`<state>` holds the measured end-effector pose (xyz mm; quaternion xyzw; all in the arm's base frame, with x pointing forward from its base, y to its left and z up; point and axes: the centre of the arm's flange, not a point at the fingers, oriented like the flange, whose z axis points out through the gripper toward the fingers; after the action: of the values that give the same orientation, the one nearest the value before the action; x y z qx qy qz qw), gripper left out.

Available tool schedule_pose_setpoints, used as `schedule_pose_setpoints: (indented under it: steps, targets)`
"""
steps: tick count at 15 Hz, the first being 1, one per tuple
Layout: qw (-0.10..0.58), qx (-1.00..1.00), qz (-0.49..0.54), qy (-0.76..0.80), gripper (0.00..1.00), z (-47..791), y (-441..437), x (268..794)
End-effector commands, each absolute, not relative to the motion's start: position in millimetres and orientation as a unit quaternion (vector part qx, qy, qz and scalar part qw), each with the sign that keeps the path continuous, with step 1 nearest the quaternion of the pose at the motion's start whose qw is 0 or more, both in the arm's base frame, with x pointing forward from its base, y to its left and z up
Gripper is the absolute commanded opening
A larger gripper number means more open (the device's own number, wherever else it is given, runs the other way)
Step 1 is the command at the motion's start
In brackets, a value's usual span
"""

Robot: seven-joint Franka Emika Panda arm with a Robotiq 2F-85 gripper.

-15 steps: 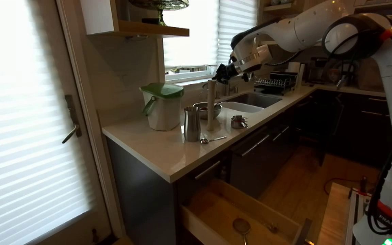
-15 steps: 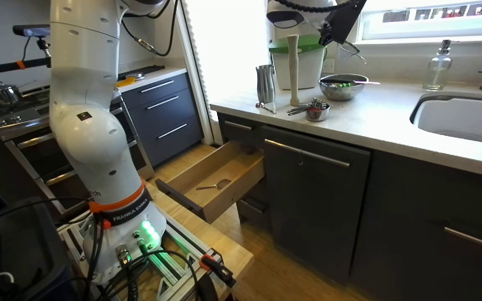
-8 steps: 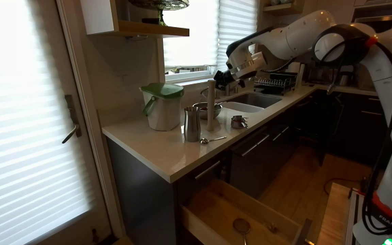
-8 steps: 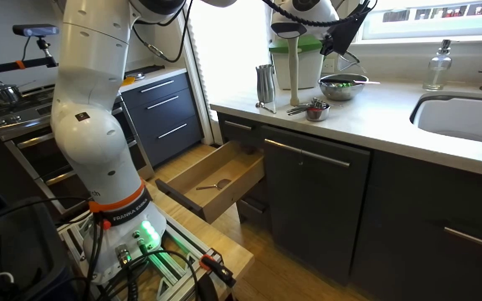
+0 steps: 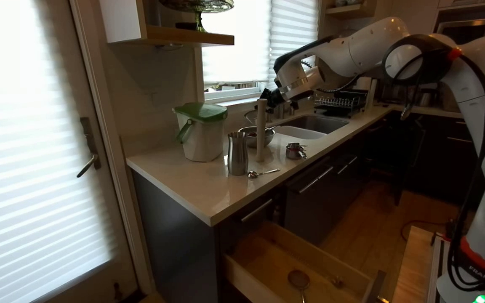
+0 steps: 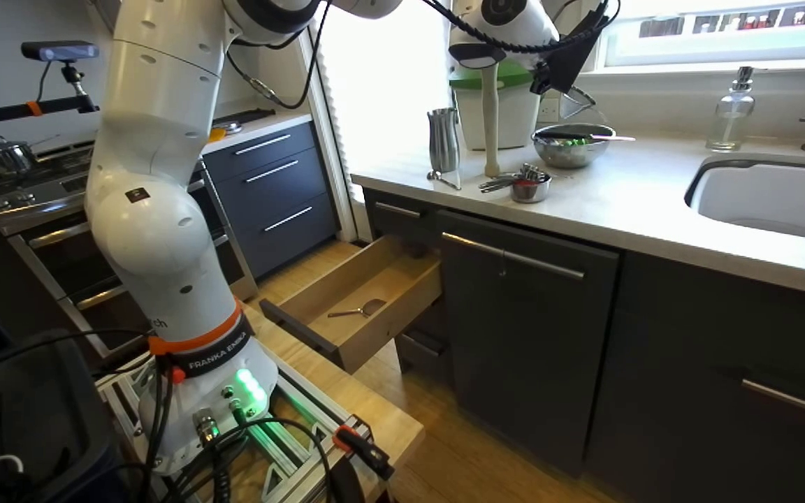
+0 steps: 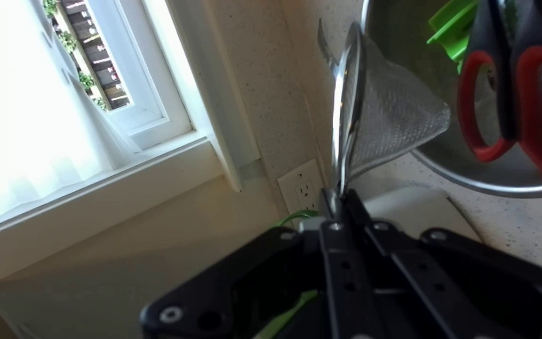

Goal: Remove the strainer from the silver tin and put it in the silver bowl

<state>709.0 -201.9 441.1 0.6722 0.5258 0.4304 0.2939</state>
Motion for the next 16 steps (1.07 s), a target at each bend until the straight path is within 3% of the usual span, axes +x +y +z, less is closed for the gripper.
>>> schedule_pose_setpoints:
  steps: [1,14,15,16]
  targets:
    - [0.316,0.661,0.425,0.531,0.01,410,-206,700]
    - [0.298,0.678,0.427,0.52,0.01,385,-226,710]
    - [0.297,0.679,0.428,0.518,0.29,385,-227,711]
    - [0.297,0.679,0.428,0.517,0.3,385,-227,711]
